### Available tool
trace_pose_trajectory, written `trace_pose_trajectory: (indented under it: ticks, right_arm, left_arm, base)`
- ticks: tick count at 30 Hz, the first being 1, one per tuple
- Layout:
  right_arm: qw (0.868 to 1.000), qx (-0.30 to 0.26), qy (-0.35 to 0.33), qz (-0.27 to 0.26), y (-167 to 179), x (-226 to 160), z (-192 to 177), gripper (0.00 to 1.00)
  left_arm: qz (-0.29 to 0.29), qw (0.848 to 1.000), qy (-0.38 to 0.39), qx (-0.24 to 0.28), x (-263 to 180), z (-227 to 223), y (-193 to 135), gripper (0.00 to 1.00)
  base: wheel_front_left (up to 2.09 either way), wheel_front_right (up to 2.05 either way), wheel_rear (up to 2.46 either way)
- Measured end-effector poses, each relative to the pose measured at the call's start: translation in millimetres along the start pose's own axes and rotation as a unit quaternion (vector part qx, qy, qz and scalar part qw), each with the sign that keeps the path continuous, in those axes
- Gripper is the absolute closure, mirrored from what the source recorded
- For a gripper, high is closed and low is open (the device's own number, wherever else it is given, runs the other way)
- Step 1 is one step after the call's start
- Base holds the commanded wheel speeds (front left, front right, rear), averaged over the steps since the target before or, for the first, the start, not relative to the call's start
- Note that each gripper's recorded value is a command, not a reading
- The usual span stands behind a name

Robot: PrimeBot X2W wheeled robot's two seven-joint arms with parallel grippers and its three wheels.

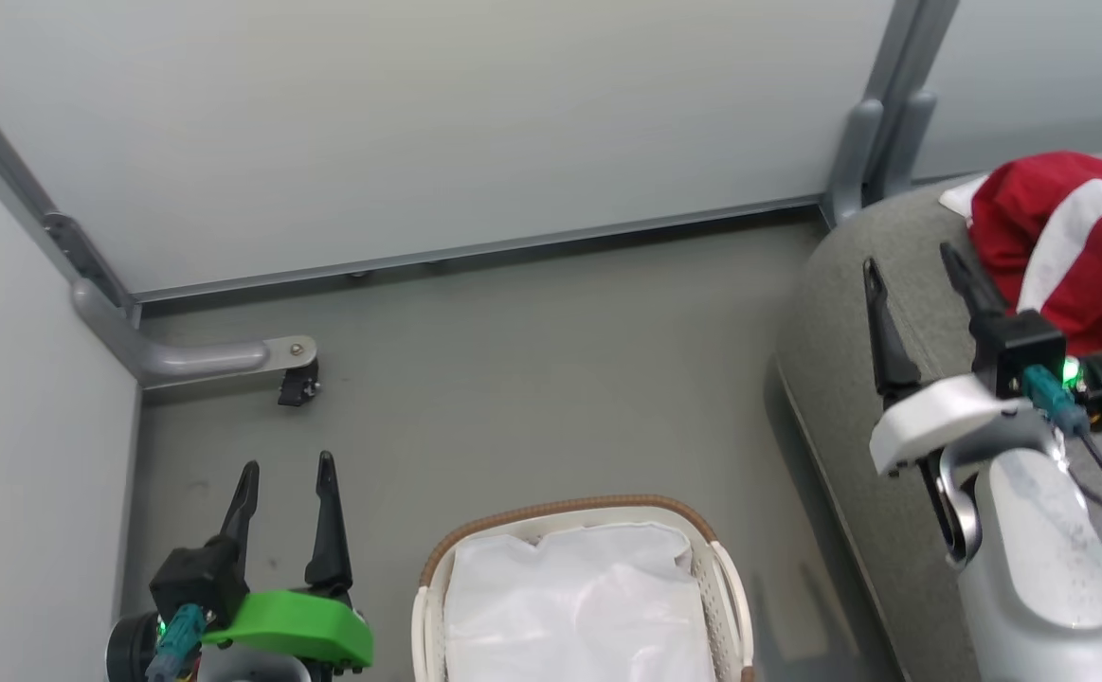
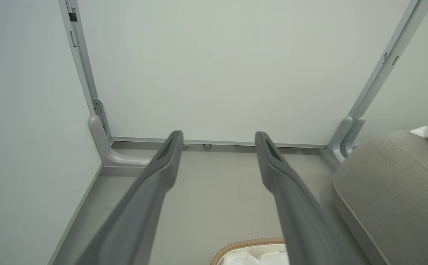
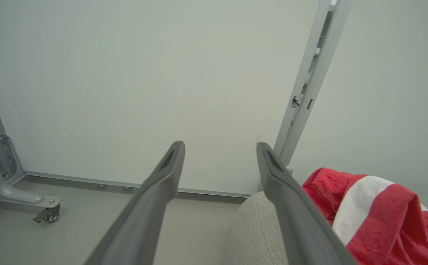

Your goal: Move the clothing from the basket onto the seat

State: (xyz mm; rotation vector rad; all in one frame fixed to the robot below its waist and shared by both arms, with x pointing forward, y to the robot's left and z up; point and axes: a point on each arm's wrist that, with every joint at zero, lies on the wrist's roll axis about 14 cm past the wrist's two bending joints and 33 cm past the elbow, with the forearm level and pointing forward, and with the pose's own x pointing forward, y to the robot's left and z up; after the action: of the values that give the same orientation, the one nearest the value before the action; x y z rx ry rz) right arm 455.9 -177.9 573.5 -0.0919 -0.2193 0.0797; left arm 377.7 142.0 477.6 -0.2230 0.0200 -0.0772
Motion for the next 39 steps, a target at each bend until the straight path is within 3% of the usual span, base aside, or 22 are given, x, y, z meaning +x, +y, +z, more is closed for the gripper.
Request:
trace_pose_trajectory:
  ticks: [9, 17, 27, 28, 33, 39]
  right_arm:
    - [0.995, 0.079, 0.036, 0.047, 48.0, -43.4, -25.5, 0.0]
    - [0.992, 0.1, 0.058, 0.048, 53.7, -75.1, -38.0, 0.0]
    - [0.991, 0.103, 0.066, 0.047, 53.7, -81.9, -42.2, 0.0]
    - [0.991, 0.103, 0.066, 0.047, 53.7, -82.0, -42.3, 1.0]
    - [0.988, 0.11, 0.101, 0.044, 56.7, -94.0, -62.1, 1.0]
    - [0.98, 0.162, 0.116, 0.017, 48.0, -95.3, -67.8, 1.0]
  left_arm:
    - [0.047, 0.999, 0.003, -0.022, -37.7, -4.1, 25.7, 0.0]
    - [0.062, 0.998, -0.001, -0.033, -59.3, -4.3, 32.8, 0.0]
    - [0.042, 0.999, 0.002, -0.03, -56.7, -5.7, 22.4, 0.0]
    - [0.041, 0.999, 0.001, -0.03, -56.5, -5.4, 21.7, 1.0]
    - [0.046, 0.998, 0.024, -0.032, -61.1, -19.8, 23.8, 1.0]
    - [0.063, 0.994, 0.036, -0.082, -61.3, -23.9, 30.3, 1.0]
  base:
    - [0.0, 0.0, 0.0]
    - [0.0, 0.0, 0.0]
    - [0.0, 0.0, 0.0]
    - [0.0, 0.0, 0.0]
    - [0.0, 0.0, 0.0]
    - [0.0, 0.0, 0.0]
